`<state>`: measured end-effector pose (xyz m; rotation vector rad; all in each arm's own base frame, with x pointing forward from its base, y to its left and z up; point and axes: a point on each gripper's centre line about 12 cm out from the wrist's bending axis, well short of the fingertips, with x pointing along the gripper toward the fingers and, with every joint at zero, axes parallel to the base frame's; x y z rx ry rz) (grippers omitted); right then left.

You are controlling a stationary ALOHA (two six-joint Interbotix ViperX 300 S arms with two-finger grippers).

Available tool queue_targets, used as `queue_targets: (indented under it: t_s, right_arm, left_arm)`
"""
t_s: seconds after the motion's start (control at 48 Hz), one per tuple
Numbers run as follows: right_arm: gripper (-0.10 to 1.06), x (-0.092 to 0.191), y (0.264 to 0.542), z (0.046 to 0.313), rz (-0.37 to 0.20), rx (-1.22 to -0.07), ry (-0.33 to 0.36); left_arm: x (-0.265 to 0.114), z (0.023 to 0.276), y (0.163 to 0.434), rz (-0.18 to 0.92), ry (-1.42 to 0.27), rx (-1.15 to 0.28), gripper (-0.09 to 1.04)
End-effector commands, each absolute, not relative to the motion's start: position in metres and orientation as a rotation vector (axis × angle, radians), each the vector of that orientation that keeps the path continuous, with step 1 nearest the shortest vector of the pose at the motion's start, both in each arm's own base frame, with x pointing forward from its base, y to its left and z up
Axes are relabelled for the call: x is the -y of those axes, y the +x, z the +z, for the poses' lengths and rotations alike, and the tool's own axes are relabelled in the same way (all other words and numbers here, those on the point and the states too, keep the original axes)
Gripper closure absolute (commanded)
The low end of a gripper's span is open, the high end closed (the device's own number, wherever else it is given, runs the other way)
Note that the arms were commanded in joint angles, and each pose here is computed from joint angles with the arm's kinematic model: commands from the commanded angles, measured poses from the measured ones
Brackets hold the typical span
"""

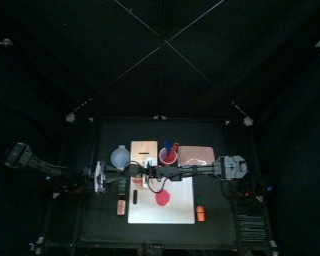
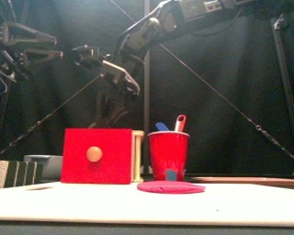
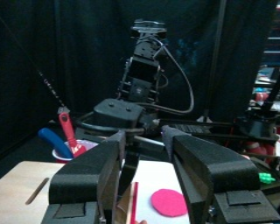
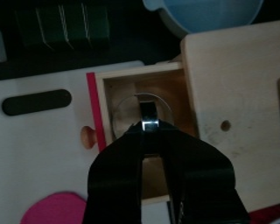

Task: Get the cutter from the drawer then cut the dough then place the extra dough in the bowl
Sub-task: Place the cutter on the board

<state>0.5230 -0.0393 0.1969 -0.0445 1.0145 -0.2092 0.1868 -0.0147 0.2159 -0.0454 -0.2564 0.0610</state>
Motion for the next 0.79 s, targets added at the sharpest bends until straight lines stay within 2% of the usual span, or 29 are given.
queue_targets:
  t_s: [0.021, 0.417, 0.542, 0.625, 0.688, 0.792]
  right_arm:
    - [0.48, 0.037, 0.524, 0.251, -0.213, -0.915, -0.039]
    - [0.48, 0.042, 0.520, 0.284, -0.269, -0.935, -0.092]
    - [0.48, 0.038, 0.512, 0.305, -0.277, -0.915, -0.058]
    - [0.48, 0.035, 0.499, 0.317, -0.306, -0.907, 0.017]
    - [0.48, 0.033, 0.485, 0.321, -0.333, -0.921, 0.044]
    - [0.48, 0.023, 0.452, 0.322, -0.370, -0.967, 0.029]
  left_arm:
    - [0.016, 0.223, 0.188, 0.053, -0.042, 0.284, 0.17]
    - [0.015, 0.220, 0.187, 0.058, -0.048, 0.274, 0.17]
    - [0.014, 0.218, 0.186, 0.063, -0.047, 0.269, 0.17]
    - [0.014, 0.218, 0.186, 0.060, -0.045, 0.268, 0.17]
    - [0.014, 0.218, 0.186, 0.060, -0.045, 0.269, 0.17]
    - [0.014, 0.218, 0.186, 0.062, -0.044, 0.269, 0.17]
